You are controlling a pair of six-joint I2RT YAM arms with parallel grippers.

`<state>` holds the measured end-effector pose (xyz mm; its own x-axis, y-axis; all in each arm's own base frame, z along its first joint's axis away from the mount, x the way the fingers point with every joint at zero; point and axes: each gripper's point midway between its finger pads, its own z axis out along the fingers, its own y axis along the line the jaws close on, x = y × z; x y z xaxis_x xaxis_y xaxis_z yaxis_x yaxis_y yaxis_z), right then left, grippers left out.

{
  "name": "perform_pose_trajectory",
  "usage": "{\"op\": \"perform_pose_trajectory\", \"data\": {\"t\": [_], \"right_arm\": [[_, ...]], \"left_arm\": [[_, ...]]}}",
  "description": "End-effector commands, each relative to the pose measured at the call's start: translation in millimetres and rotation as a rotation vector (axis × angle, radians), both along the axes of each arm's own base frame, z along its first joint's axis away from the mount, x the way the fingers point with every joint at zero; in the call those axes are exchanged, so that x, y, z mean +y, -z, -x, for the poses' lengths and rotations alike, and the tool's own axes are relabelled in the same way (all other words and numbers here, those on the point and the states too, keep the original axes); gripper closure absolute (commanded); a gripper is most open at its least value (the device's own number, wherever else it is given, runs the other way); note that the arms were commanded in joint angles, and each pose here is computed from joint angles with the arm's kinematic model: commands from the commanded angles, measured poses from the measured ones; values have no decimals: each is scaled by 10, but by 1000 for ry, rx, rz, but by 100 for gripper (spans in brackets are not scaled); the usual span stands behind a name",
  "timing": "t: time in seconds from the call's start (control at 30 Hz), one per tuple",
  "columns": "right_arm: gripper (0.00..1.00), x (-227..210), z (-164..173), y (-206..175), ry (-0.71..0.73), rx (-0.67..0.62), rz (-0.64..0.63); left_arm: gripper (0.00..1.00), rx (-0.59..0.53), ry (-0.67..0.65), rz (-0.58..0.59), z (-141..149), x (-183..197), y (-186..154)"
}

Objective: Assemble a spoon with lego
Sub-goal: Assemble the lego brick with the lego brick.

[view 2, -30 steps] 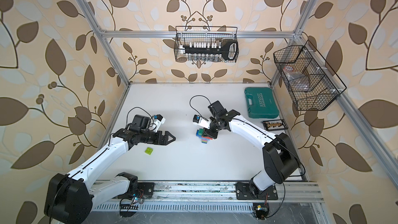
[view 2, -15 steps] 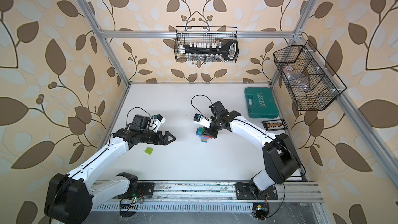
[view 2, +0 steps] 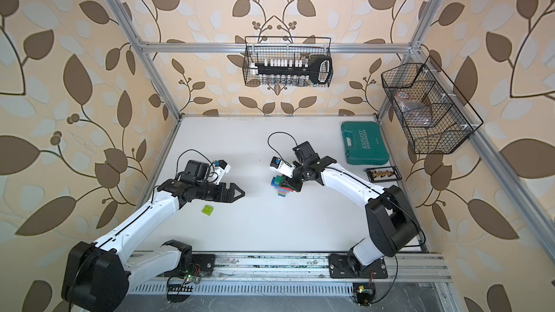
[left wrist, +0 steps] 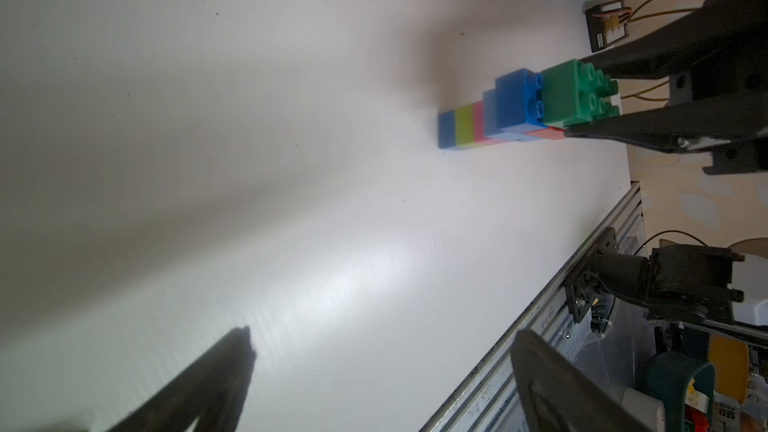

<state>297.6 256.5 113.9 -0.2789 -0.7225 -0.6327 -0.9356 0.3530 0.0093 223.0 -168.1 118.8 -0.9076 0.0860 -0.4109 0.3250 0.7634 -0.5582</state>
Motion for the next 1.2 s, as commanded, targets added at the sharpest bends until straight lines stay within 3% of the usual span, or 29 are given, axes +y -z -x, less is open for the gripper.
{"op": "perform_pose_trajectory", "data": {"t": [0.0, 0.33, 0.83, 1.17], "right_arm": [[100, -269, 374, 682, 30, 257, 170], [100, -84, 202, 472, -12, 260, 229], [100, 55, 16, 182, -3, 159, 170], [100, 19, 29, 304, 10, 143, 185]], "left_arm": [[1, -25, 21, -7, -9, -21, -56], [1, -12, -27, 78, -291, -181, -84], [1, -2, -14, 134, -646, -380, -148], [1, 9, -7, 133, -690, -406, -103]]}}
